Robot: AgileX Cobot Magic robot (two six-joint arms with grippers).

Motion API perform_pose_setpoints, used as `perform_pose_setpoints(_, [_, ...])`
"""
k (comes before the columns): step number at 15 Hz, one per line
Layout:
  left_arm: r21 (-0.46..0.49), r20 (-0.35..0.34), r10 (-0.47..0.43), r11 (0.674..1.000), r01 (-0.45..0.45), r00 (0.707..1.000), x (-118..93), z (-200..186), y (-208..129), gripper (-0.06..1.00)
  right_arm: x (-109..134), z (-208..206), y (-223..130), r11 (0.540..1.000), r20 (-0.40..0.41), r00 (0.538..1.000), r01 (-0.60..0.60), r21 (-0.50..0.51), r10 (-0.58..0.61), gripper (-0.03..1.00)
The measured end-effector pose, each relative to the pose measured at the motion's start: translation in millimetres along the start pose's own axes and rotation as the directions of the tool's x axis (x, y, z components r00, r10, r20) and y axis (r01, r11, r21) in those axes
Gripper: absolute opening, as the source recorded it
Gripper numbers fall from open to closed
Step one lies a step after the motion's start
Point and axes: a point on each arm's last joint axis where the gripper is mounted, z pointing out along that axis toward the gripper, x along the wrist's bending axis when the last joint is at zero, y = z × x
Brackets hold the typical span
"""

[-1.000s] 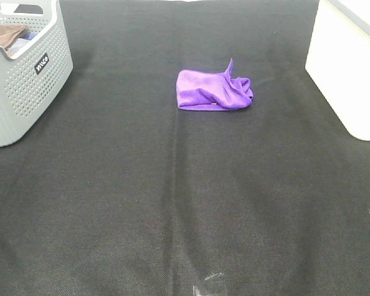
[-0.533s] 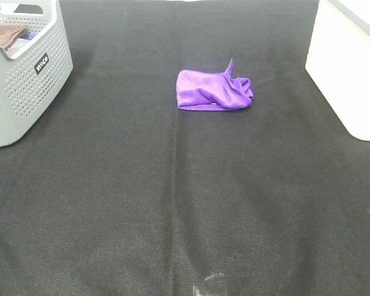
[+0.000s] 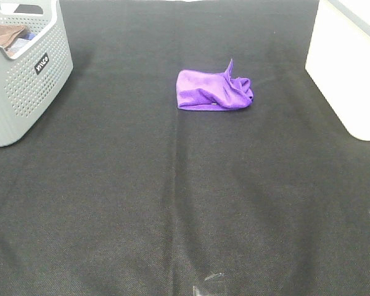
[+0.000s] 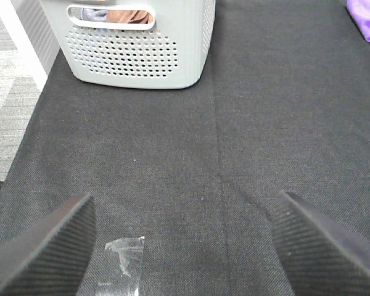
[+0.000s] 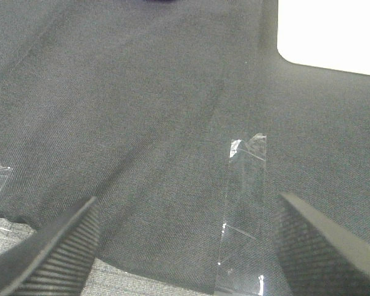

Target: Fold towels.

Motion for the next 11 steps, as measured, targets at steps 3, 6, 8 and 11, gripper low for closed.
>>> perform_pose_setpoints(3, [-0.004,-0.008,-0.037,0.999,0.036,0.999,-3.1,-0.2,0.2,0.73,0.0,0.0,0.0,1.000,0.000,1.000,0.000,0.000,0.000,0.77])
perform_pose_setpoints(6, [-0.005,-0.027,-0.056,0.998,0.056,0.998,-4.3,0.2,-0.1,0.73,0.0,0.0,0.0,1.000,0.000,1.000,0.000,0.000,0.000,0.77])
perform_pose_setpoints(8, [-0.005,-0.026,-0.057,0.998,0.057,0.998,-4.4,0.2,-0.1,0.73,0.0,0.0,0.0,1.000,0.000,1.000,0.000,0.000,0.000,0.77])
perform_pose_setpoints(11, [-0.004,-0.025,-0.057,0.998,0.057,0.998,-4.5,0.2,-0.1,0.73,0.0,0.0,0.0,1.000,0.000,1.000,0.000,0.000,0.000,0.77])
